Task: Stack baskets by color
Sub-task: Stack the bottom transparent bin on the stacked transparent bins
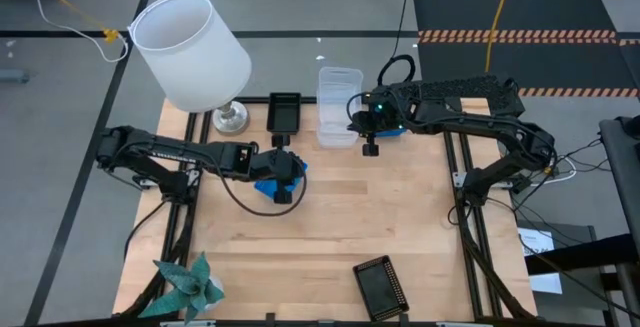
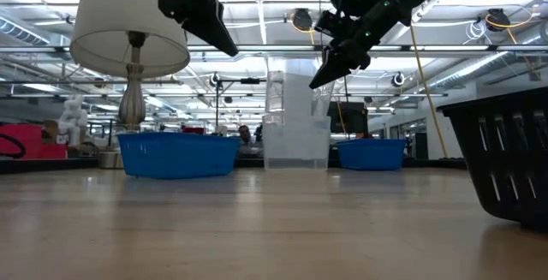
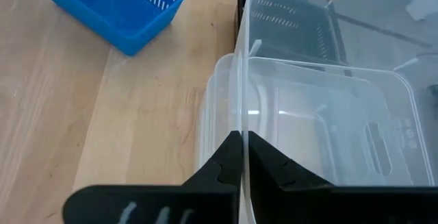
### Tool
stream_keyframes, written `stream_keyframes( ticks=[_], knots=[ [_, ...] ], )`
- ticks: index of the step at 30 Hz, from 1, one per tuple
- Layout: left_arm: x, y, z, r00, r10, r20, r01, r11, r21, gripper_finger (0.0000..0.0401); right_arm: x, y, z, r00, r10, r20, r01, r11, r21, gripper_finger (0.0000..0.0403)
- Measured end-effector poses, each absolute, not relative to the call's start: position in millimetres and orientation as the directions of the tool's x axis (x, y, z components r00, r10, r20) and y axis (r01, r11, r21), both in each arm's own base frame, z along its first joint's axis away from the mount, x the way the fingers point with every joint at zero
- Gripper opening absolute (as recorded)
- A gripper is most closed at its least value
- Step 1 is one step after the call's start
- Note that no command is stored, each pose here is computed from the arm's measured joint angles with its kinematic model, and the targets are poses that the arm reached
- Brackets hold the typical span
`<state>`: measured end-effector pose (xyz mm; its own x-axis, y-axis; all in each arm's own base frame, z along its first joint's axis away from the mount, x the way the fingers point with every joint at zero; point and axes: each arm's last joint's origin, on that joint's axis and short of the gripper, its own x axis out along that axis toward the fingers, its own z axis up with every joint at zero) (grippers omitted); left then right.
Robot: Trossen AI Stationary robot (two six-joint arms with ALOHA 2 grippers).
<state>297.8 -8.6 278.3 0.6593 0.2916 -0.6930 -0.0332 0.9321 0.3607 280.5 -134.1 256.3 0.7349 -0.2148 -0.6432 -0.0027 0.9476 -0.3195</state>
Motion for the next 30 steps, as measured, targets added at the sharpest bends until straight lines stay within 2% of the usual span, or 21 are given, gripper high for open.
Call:
stream_keyframes(
  ticks=[11,16,30],
  knots=[
    [298,-8,278,0.66,0.292,-0.692,-0.034,0.932,0.361,0.0097,277,-144,255,0.726,-0.23,-0.648,0.026,0.951,-0.308,0.0004],
    [298,-8,278,0.659,0.293,-0.692,-0.034,0.932,0.362,0.0097,274,-147,254,0.746,-0.177,-0.642,0.0,0.964,-0.266,0.0004],
    [298,-8,278,0.66,0.293,-0.692,-0.034,0.932,0.361,0.0097,276,-150,246,0.741,-0.149,-0.655,-0.015,0.971,-0.238,0.0004]
  ],
)
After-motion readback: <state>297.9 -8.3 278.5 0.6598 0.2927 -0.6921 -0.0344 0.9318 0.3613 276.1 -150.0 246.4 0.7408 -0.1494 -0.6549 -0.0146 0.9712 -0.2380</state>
